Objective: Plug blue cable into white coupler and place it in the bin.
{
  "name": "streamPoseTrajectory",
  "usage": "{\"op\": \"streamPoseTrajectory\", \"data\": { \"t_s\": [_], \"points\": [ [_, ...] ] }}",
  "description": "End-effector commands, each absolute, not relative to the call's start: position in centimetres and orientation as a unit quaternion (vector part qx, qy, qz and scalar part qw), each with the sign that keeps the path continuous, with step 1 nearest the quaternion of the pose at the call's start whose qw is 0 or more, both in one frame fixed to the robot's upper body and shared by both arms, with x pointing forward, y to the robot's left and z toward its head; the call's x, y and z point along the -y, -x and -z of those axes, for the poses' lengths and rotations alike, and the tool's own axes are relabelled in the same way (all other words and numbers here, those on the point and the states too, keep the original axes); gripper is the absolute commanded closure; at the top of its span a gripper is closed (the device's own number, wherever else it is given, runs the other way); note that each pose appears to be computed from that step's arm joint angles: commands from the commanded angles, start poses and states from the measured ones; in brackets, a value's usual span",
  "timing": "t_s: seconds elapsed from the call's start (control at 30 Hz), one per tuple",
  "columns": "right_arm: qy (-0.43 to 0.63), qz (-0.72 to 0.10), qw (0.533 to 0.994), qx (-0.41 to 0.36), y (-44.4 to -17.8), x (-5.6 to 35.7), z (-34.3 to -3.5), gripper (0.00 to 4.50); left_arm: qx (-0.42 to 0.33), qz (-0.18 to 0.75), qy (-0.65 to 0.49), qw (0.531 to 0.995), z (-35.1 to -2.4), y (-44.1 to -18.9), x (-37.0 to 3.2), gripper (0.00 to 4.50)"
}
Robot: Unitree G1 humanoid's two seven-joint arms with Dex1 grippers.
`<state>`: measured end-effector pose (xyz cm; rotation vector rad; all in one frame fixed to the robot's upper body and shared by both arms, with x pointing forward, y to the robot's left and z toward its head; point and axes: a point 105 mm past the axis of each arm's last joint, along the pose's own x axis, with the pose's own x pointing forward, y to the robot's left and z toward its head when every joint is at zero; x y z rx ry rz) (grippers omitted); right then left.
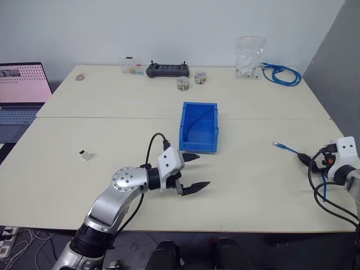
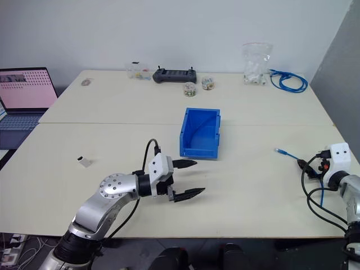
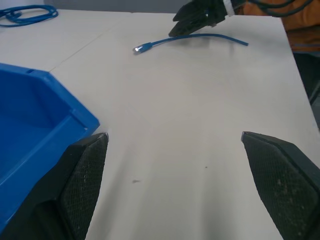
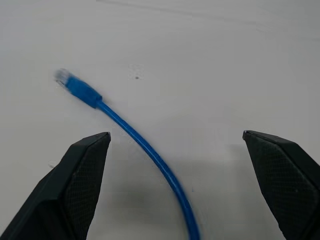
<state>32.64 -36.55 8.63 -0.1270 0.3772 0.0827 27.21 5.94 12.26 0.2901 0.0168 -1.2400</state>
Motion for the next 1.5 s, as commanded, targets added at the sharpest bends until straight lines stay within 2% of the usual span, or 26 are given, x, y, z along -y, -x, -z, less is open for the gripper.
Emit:
{"op": "streamPoseTrajectory", "data": {
  "t_s": [0.03, 0.13, 0.23, 0.47, 0.57, 0.73, 0.93, 1.1, 1.27, 1.43, 1.5],
  "points": [
    [0.089, -0.039, 0.974, -0.206, -32.6, 38.0, -8.6, 0.00, 0.015, 0.582, -0.144, 0.800, -13.1, -27.3, -5.6, 0.03],
    [0.068, -0.059, 0.970, -0.225, -32.5, 37.8, -8.0, 0.00, 0.017, 0.582, -0.146, 0.800, -13.1, -27.5, -5.5, 0.03],
    [0.037, -0.079, 0.962, -0.259, -32.0, 37.6, -7.0, 0.47, 0.022, 0.582, -0.145, 0.800, -13.3, -27.6, -5.4, 0.00],
    [0.071, -0.141, 0.946, -0.284, -31.3, 36.5, -6.2, 2.44, 0.016, 0.597, -0.142, 0.790, -13.4, -27.2, -5.4, 0.00],
    [0.108, -0.178, 0.933, -0.295, -30.8, 35.7, -5.8, 3.07, 0.013, 0.606, -0.142, 0.783, -13.4, -26.9, -5.3, 0.00],
    [0.128, -0.215, 0.933, -0.258, -31.3, 34.4, -7.1, 4.42, 0.010, 0.611, -0.153, 0.777, -13.3, -26.8, -5.6, 0.00],
    [0.221, -0.308, 0.900, -0.215, -30.5, 31.4, -10.6, 4.47, -0.021, 0.596, -0.181, 0.782, -11.7, -26.2, -8.5, 0.00],
    [0.220, -0.423, 0.860, -0.182, -28.7, 24.8, -12.4, 4.47, -0.066, 0.568, -0.201, 0.796, -9.7, -24.8, -12.4, 0.00],
    [0.209, -0.510, 0.817, -0.168, -27.0, 18.2, -11.2, 4.47, -0.080, 0.521, -0.203, 0.825, -9.4, -24.6, -15.5, 0.00],
    [0.203, -0.560, 0.789, -0.149, -28.2, 11.7, -9.9, 4.47, -0.095, 0.483, -0.214, 0.844, -9.4, -24.2, -18.0, 0.00],
    [0.201, -0.571, 0.781, -0.152, -28.8, 10.3, -9.6, 4.47, -0.099, 0.476, -0.218, 0.846, -9.5, -24.0, -18.5, 0.00]
  ]
}}
